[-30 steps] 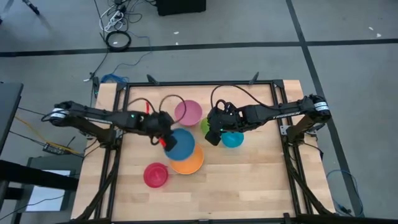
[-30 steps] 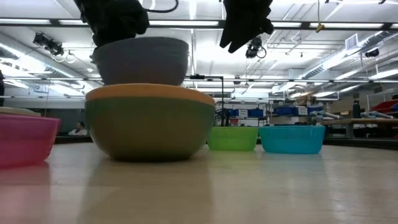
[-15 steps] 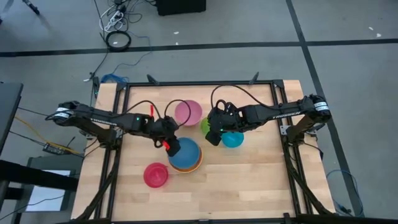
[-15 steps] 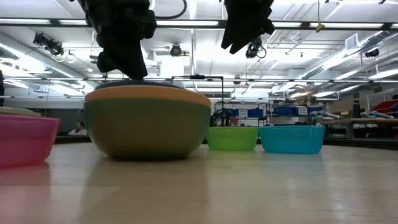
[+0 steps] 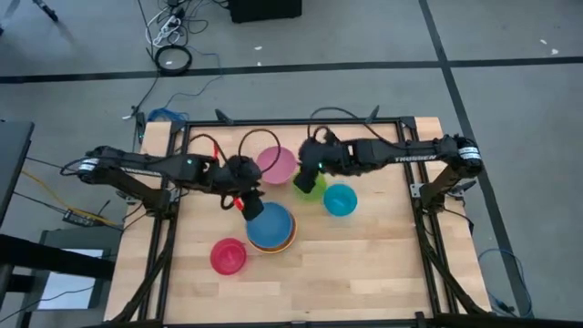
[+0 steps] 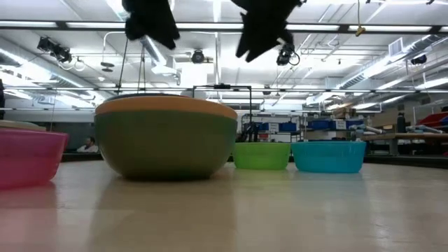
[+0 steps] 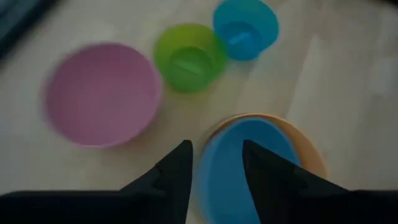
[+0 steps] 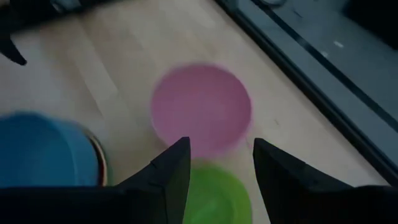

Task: Nest bowls inside each other
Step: Stack the blue bowl on top of the orange bowl

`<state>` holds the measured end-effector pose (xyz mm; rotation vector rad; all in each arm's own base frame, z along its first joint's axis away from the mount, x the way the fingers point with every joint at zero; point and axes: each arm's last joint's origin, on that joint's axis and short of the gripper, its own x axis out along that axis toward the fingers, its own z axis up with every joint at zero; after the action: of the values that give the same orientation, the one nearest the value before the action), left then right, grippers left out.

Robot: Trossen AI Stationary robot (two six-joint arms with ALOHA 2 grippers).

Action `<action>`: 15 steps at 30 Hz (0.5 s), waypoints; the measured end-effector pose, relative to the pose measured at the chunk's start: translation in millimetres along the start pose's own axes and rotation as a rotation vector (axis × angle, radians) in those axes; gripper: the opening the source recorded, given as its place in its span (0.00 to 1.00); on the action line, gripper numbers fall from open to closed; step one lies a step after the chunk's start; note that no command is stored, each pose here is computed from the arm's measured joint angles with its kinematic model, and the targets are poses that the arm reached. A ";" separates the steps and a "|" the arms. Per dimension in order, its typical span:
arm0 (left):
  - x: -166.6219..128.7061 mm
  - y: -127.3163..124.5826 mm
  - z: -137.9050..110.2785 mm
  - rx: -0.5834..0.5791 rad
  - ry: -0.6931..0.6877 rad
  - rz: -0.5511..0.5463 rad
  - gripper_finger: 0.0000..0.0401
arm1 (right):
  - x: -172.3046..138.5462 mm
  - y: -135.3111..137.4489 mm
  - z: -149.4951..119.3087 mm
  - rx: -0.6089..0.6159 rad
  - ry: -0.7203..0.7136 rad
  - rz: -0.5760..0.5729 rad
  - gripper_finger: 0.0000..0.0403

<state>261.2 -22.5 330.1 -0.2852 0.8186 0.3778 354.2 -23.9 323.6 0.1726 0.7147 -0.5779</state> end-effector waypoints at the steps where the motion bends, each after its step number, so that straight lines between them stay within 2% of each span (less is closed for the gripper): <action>1: -8.5 -0.2 3.4 0.012 -0.004 0.026 0.37 | 5.7 -4.3 4.7 0.010 -0.015 0.032 0.40; 5: -44.3 -2.5 11.0 0.061 -0.035 0.117 0.37 | 35.6 -13.4 14.7 0.049 -0.031 0.157 0.40; 7: -55.4 -2.7 10.9 0.080 -0.035 0.160 0.37 | 54.2 -9.0 12.7 0.054 -0.011 0.233 0.40; 12: -66.8 -2.5 5.7 0.087 -0.035 0.250 0.37 | 100.3 29.3 -8.1 0.041 0.038 0.403 0.40; 15: -67.1 -2.6 1.7 0.080 -0.019 0.273 0.37 | 115.9 52.8 -23.5 0.042 0.071 0.470 0.40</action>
<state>221.6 -38.6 382.0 -0.0944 0.8537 0.6010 440.5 -22.9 227.1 0.3893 0.7006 -0.1375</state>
